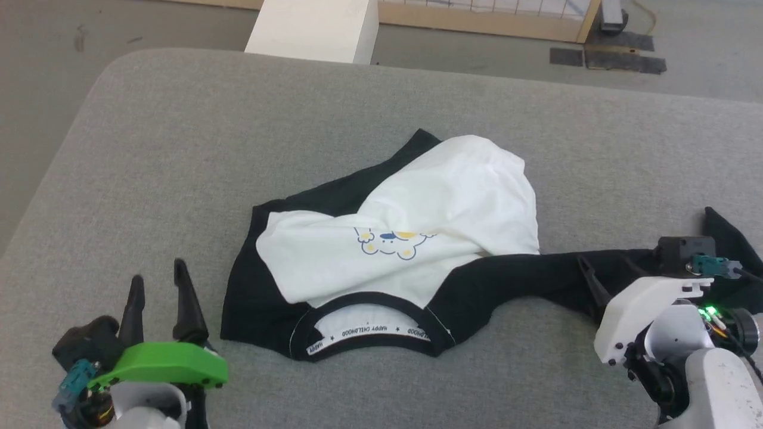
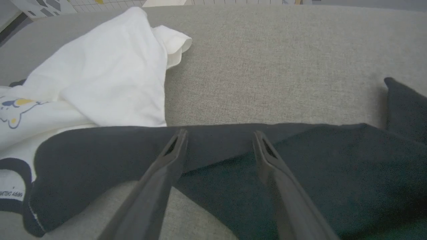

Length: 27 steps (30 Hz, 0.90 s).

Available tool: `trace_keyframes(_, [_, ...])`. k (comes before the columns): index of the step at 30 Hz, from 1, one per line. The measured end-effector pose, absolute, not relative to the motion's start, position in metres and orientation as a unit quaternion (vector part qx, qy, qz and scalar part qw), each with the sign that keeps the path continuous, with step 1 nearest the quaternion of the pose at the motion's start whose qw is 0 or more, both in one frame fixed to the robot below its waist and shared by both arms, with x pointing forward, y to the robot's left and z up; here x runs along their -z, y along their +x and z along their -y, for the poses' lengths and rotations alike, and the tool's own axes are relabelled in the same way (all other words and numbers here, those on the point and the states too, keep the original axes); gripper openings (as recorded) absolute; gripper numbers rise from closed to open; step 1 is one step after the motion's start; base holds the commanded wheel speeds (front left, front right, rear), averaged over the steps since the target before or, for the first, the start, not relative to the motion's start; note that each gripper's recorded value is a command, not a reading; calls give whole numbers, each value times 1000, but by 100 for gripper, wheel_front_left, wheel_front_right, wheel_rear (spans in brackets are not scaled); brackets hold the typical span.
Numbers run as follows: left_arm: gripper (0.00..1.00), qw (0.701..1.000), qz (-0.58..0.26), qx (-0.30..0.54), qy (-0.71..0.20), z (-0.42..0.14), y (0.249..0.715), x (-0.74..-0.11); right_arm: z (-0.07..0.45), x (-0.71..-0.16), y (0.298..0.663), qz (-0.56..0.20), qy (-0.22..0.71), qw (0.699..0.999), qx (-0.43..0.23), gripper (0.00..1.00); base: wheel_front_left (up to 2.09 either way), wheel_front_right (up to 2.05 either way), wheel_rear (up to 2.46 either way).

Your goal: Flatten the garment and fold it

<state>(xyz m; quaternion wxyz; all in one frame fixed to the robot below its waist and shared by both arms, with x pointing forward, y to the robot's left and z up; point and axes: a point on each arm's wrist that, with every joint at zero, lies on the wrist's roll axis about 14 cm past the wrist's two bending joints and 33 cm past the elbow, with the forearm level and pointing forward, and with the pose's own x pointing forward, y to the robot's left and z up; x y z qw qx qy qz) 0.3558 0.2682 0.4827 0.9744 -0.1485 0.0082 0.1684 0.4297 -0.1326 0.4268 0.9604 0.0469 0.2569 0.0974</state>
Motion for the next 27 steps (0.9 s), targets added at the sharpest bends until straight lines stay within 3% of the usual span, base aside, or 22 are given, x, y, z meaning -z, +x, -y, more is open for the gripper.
trace_keyframes(9, [100,983,55,-138,-107,-256,373,-516,117,-400,424,-312,128,934,-113,100,0,0,0])
trace_keyframes(17, [100,987,69,-106,-100,-239,380,-521,132,-426,430,-270,142,947,-99,100,0,0,0])
trace_keyframes(27, [100,993,75,-48,-76,-214,391,-525,157,-409,407,-296,180,936,-60,100,0,0,0])
